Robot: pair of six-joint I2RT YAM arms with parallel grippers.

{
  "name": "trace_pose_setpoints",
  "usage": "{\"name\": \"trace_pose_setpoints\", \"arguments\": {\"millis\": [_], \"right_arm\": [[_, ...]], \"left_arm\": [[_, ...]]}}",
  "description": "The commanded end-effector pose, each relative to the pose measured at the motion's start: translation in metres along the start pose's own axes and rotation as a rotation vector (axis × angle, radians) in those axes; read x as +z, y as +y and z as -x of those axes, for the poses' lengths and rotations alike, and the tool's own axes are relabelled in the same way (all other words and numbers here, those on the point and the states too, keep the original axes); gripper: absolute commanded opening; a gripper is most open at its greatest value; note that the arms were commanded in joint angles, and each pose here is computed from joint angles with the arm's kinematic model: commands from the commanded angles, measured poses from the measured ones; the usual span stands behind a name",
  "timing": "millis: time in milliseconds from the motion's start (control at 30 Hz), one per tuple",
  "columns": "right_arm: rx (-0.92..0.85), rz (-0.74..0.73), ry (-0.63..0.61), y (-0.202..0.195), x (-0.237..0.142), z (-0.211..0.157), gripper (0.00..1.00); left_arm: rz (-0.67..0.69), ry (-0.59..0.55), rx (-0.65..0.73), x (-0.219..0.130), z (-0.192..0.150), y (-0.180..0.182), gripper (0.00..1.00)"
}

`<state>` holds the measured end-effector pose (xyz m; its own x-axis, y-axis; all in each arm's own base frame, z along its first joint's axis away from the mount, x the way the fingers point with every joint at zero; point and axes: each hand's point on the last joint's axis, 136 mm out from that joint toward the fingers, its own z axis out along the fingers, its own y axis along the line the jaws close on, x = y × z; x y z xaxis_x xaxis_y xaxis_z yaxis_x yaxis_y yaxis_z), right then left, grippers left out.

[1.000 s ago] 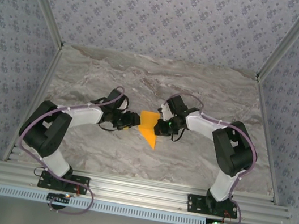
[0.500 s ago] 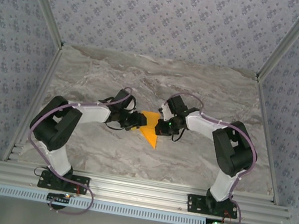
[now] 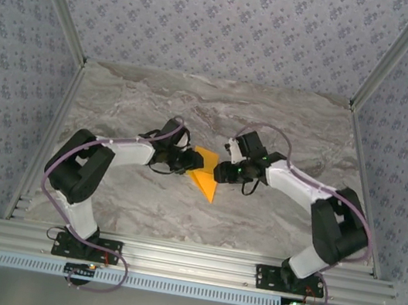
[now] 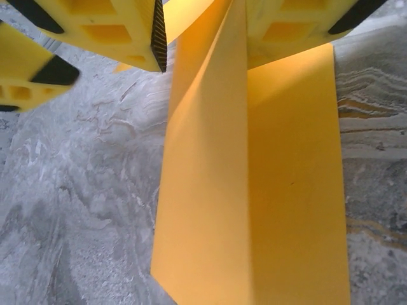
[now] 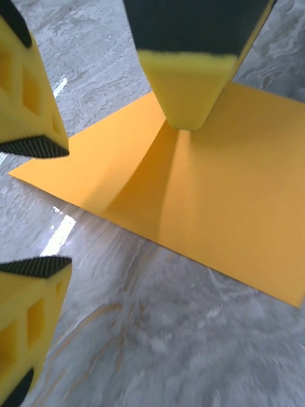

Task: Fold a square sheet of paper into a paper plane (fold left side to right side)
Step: Fourth fold the wing at the center of the table.

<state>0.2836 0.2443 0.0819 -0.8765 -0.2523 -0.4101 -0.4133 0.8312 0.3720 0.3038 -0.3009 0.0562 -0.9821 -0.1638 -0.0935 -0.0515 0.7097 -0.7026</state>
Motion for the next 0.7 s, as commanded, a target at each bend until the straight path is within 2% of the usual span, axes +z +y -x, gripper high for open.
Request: {"name": "trace_pose_setpoints", "arguments": {"millis": [0,100,300,667], "right_arm": [[-0.071,-0.069,-0.068,0.002,-0.017,-0.003,0.52],[-0.139,-0.065,-0.094,0.021,-0.018,-0.012,0.52],[-0.225,-0.097,-0.138,0.048,0.004,-0.023,0.52],[-0.252,-0.168,-0.111,0.050,0.043,-0.032,0.53]], "left_arm": [[-0.032,0.004,-0.007,-0.008,0.003,-0.019,0.33],[-0.026,0.005,-0.028,-0.009,0.003,-0.020,0.34],[0.001,0.015,-0.083,-0.009,0.004,-0.017,0.34],[0.012,0.032,-0.179,-0.004,0.007,-0.013,0.35]]}}
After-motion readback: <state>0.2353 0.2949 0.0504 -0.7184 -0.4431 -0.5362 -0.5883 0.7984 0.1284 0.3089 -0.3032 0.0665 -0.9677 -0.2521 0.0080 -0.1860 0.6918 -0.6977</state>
